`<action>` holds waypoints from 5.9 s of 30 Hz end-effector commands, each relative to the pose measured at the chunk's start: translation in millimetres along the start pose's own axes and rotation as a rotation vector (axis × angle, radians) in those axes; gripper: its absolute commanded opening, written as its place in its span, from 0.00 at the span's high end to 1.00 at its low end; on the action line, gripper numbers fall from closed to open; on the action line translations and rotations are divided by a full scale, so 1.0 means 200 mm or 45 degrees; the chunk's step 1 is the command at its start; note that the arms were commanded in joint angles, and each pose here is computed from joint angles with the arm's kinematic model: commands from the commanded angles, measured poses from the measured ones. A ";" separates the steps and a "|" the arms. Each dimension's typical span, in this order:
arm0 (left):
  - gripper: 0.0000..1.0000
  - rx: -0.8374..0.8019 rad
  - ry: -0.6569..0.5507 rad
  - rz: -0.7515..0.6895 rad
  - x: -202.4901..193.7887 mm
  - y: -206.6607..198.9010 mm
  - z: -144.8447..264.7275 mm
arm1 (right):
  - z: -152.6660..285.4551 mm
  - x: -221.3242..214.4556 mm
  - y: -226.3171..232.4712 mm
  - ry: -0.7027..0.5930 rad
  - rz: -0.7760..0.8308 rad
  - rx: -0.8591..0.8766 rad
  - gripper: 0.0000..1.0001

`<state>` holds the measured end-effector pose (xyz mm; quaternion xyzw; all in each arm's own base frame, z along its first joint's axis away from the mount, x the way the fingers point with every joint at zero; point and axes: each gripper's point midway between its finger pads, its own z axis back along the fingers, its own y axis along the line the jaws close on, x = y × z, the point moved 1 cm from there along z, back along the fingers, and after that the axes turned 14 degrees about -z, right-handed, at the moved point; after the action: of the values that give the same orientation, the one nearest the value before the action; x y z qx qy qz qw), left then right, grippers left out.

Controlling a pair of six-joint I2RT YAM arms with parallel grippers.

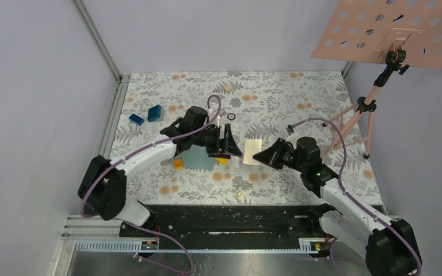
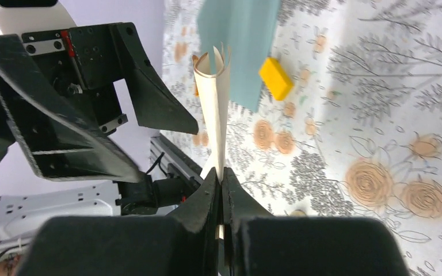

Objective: Place the letter into the envelope and seal it
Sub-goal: Pick up the letter from the center of the board, then move the distractor to the center of the board.

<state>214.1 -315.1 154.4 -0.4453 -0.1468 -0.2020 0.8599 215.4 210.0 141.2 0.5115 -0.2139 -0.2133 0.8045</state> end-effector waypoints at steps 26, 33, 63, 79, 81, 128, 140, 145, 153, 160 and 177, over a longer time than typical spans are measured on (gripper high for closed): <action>1.00 -0.632 -0.411 -0.084 0.28 -0.44 0.23 | 0.14 -0.08 0.49 0.166 0.000 0.542 0.62; 1.00 -0.701 -0.416 -0.047 0.28 -0.46 0.24 | 0.17 -0.07 0.47 0.123 -0.037 0.542 0.97; 1.00 -0.880 -0.217 -0.156 0.22 -0.61 0.32 | 0.21 0.06 0.73 0.018 0.023 0.618 1.00; 1.00 -0.784 -0.189 -0.156 0.13 -0.55 0.32 | 0.23 0.11 0.78 -0.038 0.006 0.686 1.00; 1.00 -0.784 -0.181 -0.169 0.12 -0.55 0.32 | 0.24 0.12 0.79 -0.051 0.017 0.711 1.00; 1.00 0.751 -0.285 0.095 0.14 0.63 0.67 | 0.14 0.12 0.11 -0.172 0.065 -0.073 0.24; 1.00 1.009 -0.339 0.024 0.21 0.88 0.68 | -0.12 0.05 0.05 -0.069 0.096 -0.204 0.42; 1.00 1.056 -0.398 -0.020 0.32 0.93 0.67 | -0.31 0.03 0.13 0.031 0.201 -0.278 0.57; 1.00 1.002 -0.315 0.032 0.30 1.02 0.54 | -0.63 -0.12 0.14 0.301 0.339 -0.435 0.57; 1.00 0.953 -0.260 0.053 0.25 1.06 0.46 | -0.85 -0.30 0.19 0.437 0.297 -0.391 0.60; 1.00 0.898 -0.206 0.049 0.23 1.05 0.41 | -0.74 -0.12 -0.32 0.224 0.151 -0.746 0.71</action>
<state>339.4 -138.0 58.1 -0.1232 -0.2459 -0.0704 0.9589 258.3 339.5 21.9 0.2800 -0.0708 -0.1283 0.9487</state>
